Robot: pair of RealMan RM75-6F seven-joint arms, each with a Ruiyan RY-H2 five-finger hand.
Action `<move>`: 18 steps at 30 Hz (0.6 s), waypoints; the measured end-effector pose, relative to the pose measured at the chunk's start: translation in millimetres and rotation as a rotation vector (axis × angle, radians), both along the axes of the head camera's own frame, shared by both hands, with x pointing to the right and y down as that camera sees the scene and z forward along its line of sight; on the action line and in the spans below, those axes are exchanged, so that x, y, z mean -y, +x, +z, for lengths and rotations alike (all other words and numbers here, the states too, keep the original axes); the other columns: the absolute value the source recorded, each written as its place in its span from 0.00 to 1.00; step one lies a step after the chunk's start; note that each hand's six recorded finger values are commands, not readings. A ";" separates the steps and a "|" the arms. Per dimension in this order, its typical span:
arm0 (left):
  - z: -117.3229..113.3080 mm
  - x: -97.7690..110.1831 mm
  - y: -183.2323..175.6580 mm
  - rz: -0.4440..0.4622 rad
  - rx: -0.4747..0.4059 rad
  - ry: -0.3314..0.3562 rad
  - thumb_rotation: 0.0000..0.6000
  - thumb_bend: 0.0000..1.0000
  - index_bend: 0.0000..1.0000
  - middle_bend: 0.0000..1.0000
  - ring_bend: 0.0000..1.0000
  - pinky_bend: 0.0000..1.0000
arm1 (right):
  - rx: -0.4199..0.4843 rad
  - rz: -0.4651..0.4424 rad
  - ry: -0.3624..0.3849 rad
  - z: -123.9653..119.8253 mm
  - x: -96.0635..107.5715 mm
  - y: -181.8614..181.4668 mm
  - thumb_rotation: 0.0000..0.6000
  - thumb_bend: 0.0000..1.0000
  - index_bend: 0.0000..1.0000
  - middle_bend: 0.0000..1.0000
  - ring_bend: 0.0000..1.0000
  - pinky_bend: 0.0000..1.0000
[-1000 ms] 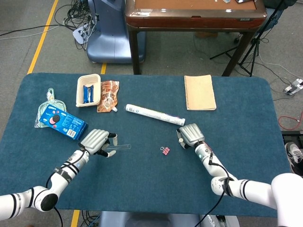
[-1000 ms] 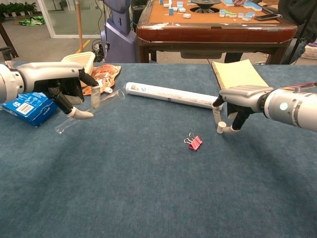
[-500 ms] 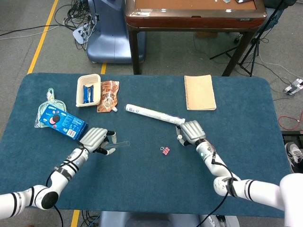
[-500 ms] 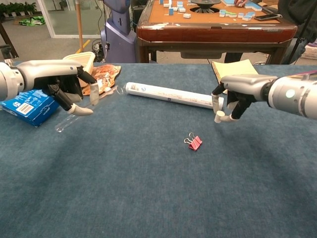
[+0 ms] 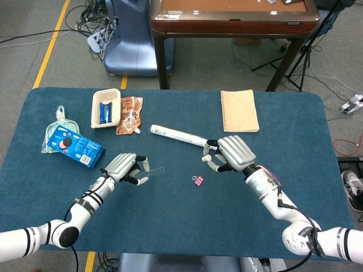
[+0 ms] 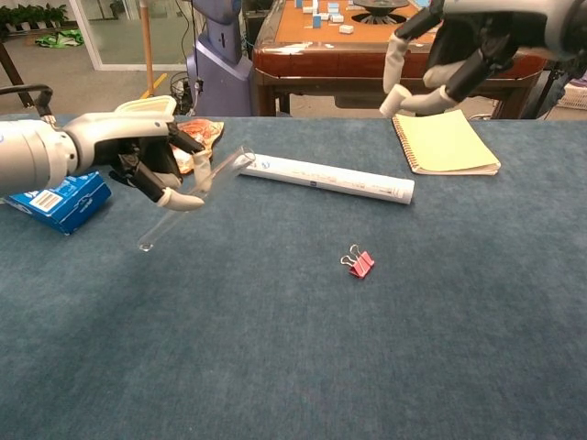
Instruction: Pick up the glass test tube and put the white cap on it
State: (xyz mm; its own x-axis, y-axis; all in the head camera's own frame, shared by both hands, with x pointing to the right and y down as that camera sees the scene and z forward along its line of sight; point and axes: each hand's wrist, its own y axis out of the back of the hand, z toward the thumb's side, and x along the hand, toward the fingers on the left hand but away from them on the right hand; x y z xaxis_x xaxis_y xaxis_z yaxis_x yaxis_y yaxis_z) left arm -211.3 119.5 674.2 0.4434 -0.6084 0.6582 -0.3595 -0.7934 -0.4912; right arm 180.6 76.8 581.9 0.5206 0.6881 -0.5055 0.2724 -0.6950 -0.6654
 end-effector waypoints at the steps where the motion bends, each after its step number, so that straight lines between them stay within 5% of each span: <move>1: -0.3 0.2 2.9 -0.002 -0.008 0.001 1.00 0.26 0.64 1.00 1.00 1.00 | 0.021 0.001 -0.002 -4.4 -0.9 -1.6 1.00 0.41 0.62 1.00 1.00 1.00; 18: -10.0 6.1 38.4 -0.042 -0.116 0.019 1.00 0.26 0.65 1.00 1.00 1.00 | 0.136 -0.028 -0.026 -16.1 -10.6 -25.3 1.00 0.41 0.63 1.00 1.00 1.00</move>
State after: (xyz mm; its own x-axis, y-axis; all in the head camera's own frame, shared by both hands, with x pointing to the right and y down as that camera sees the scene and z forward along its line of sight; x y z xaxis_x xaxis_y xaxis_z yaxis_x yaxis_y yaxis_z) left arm -172.9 113.3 664.2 0.4901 -0.6399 0.5919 -0.4473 -0.7674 -0.4593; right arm 155.4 87.4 565.9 0.6042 0.6602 -0.4463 0.3395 -0.7200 -0.6053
